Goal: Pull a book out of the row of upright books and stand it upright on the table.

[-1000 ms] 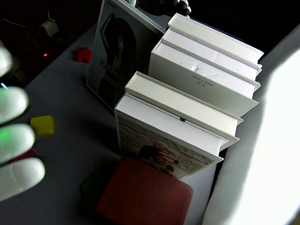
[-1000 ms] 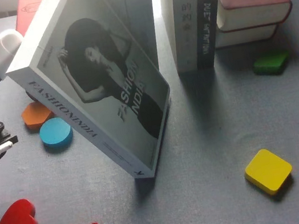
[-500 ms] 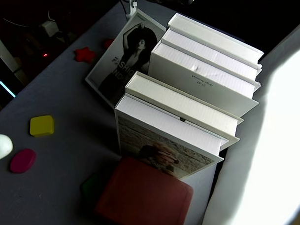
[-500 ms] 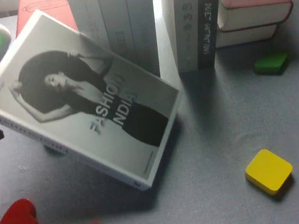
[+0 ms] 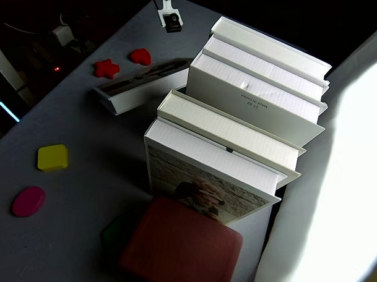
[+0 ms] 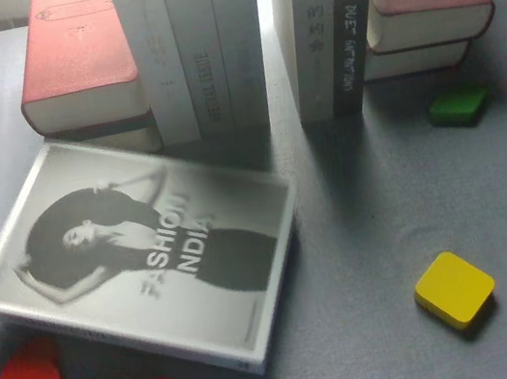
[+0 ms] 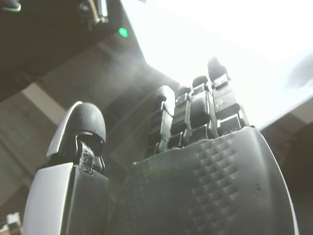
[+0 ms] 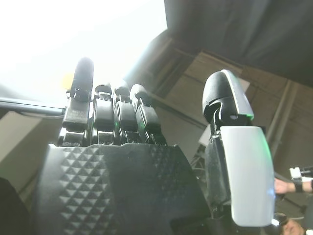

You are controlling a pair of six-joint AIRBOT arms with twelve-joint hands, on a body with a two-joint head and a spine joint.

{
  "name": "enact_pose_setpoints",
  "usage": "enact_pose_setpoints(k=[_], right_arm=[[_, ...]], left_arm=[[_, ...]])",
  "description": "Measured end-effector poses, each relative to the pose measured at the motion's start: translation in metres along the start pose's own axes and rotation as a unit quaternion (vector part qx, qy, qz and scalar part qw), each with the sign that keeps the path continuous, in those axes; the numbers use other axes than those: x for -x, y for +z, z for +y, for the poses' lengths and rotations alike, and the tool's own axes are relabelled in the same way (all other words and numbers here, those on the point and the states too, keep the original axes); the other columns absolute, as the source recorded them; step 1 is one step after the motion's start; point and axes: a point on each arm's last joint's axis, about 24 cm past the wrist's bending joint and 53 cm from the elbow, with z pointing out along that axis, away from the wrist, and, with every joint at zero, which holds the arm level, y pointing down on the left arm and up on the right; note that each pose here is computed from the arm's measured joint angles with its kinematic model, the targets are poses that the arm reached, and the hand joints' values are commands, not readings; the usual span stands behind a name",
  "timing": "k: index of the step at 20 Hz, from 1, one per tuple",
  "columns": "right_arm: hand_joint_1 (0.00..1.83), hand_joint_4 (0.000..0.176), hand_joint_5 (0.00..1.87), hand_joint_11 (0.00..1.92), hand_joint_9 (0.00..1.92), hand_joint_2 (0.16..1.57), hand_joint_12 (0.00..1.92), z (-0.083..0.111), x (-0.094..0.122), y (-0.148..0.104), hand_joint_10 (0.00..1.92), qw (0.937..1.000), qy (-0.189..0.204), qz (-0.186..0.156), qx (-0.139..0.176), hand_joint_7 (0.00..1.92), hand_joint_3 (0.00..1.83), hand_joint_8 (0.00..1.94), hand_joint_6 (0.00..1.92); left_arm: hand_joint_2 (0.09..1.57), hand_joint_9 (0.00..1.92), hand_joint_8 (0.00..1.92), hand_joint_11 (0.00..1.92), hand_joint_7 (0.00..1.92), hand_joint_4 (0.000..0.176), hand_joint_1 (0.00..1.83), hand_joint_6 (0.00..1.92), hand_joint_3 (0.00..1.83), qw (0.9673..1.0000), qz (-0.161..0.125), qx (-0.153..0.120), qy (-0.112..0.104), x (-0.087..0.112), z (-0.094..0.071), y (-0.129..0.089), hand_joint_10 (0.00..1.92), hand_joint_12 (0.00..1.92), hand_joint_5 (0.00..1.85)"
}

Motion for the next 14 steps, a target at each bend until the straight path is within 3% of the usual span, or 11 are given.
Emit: enact_pose_setpoints(k=[1, 3, 4, 6, 8, 9, 10, 13, 14], right_arm=[[0.65, 0.000, 0.00, 0.00, 0.00, 1.20, 0.95, 0.001, 0.000, -0.002, 0.00, 1.0000, -0.003, -0.004, 0.000, 0.00, 0.00, 0.00, 0.00], [0.65, 0.000, 0.00, 0.00, 0.00, 1.22, 0.95, 0.001, -0.004, -0.005, 0.00, 1.0000, -0.006, 0.003, -0.001, 0.00, 0.00, 0.00, 0.00], [0.63, 0.000, 0.00, 0.00, 0.00, 1.22, 0.96, 0.000, -0.004, -0.006, 0.00, 1.0000, -0.008, 0.003, -0.005, 0.00, 0.00, 0.00, 0.00], [0.62, 0.000, 0.00, 0.00, 0.00, 1.24, 0.95, -0.003, 0.000, -0.007, 0.00, 0.9999, -0.009, -0.004, -0.010, 0.00, 0.00, 0.00, 0.00], [0.61, 0.000, 0.00, 0.00, 0.00, 1.26, 0.87, -0.003, 0.000, -0.007, 0.00, 0.9999, -0.009, -0.005, -0.011, 0.00, 0.00, 0.00, 0.00], [0.61, 0.000, 0.00, 0.00, 0.00, 1.26, 0.82, -0.001, -0.002, -0.007, 0.00, 0.9999, -0.008, 0.000, -0.007, 0.00, 0.00, 0.00, 0.00], [0.62, 0.000, 0.00, 0.00, 0.00, 1.26, 0.81, -0.001, -0.004, -0.007, 0.00, 0.9999, -0.008, 0.002, -0.007, 0.00, 0.00, 0.00, 0.00], [0.72, 0.000, 0.00, 0.00, 0.00, 1.22, 0.81, -0.002, -0.003, -0.007, 0.00, 0.9999, -0.008, 0.001, -0.009, 0.00, 0.00, 0.00, 0.00], [0.73, 0.000, 0.00, 0.00, 0.00, 1.21, 0.81, -0.002, -0.003, -0.007, 0.00, 0.9999, -0.008, 0.001, -0.008, 0.00, 0.00, 0.00, 0.00]], left_arm=[[1.36, 0.00, 0.00, 0.00, 0.00, 0.074, 0.40, 0.00, 0.00, 1.0000, 0.001, -0.002, 0.002, 0.000, -0.002, 0.000, 0.00, 0.00, 0.06], [1.38, 0.00, 0.00, 0.00, 0.00, 0.081, 0.41, 0.00, 0.00, 0.9999, 0.005, 0.002, 0.014, 0.005, -0.005, 0.000, 0.00, 0.00, 0.04], [1.38, 0.00, 0.00, 0.00, 0.00, 0.102, 0.38, 0.00, 0.00, 0.9998, 0.003, 0.005, 0.019, 0.009, -0.007, -0.001, 0.00, 0.00, 0.03], [1.40, 0.00, 0.00, 0.00, 0.00, 0.097, 0.40, 0.00, 0.01, 0.9992, -0.006, 0.016, 0.038, 0.020, -0.010, -0.006, 0.00, 0.00, 0.00], [1.41, 0.00, 0.00, 0.02, 0.00, 0.066, 0.46, 0.00, 0.00, 0.9990, -0.012, 0.014, 0.042, 0.025, -0.012, -0.005, 0.00, 0.01, 0.00], [1.41, 0.00, 0.00, 0.02, 0.00, 0.071, 0.43, 0.00, 0.00, 0.9990, -0.009, 0.013, 0.041, 0.023, -0.013, -0.005, 0.00, 0.02, 0.00], [1.40, 0.00, 0.00, 0.00, 0.00, 0.100, 0.45, 0.00, 0.00, 0.9991, -0.004, 0.014, 0.041, 0.021, -0.012, -0.005, 0.00, 0.00, 0.00], [1.40, 0.00, 0.00, 0.04, 0.00, 0.111, 0.43, 0.00, 0.00, 0.9992, 0.003, 0.014, 0.038, 0.016, -0.012, -0.006, 0.00, 0.02, 0.00], [1.38, 0.00, 0.00, 0.02, 0.00, 0.135, 0.40, 0.00, 0.00, 0.9992, 0.004, 0.014, 0.037, 0.015, -0.012, -0.006, 0.00, 0.02, 0.00]])
